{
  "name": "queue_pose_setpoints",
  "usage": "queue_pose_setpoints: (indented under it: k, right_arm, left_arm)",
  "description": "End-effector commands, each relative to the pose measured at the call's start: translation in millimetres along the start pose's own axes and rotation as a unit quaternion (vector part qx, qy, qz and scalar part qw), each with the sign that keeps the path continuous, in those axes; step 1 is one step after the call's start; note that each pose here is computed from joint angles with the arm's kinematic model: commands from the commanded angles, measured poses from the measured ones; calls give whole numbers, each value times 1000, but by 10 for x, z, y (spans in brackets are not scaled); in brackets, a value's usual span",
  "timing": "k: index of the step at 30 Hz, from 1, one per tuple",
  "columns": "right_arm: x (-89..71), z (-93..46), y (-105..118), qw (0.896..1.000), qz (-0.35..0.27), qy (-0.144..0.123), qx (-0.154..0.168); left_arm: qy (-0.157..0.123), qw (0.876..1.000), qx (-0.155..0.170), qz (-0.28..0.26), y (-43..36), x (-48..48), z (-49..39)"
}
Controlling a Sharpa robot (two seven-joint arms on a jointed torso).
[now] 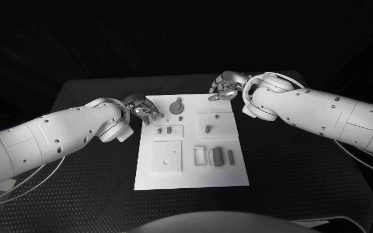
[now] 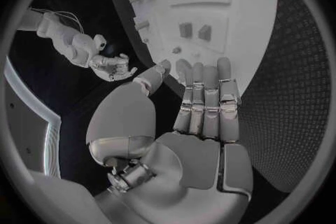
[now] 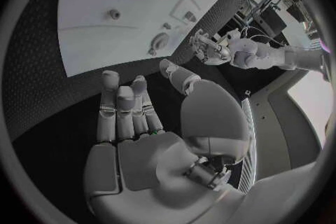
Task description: Assemble the parts on the task board
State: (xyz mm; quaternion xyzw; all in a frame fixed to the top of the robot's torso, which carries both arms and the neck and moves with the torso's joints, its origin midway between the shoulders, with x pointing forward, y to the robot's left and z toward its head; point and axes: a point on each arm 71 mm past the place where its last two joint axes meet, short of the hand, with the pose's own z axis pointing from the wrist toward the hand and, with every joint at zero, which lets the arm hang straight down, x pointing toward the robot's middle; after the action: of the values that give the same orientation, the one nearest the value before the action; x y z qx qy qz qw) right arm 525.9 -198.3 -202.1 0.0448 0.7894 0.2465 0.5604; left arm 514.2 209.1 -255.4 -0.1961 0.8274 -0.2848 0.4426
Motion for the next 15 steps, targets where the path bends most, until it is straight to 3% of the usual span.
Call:
queue_pose_setpoints:
  k: [1,4,7,15]
  right_arm:
    - [0,0,-2,1000,-1,1,-2]
    - [2,3,2,1000,-1,0,-2]
    - [2,6,0,1000,-1,0,-2]
    - [5,12,1,1000,-1,2,-1]
  left_arm:
    - [-16,997,67,-40,-157,-40,38]
    - [-30,993,111,40,-261,-23,51]
    - [-31,978,154,137,-364,25,72]
    - [-41,946,204,247,-613,190,155]
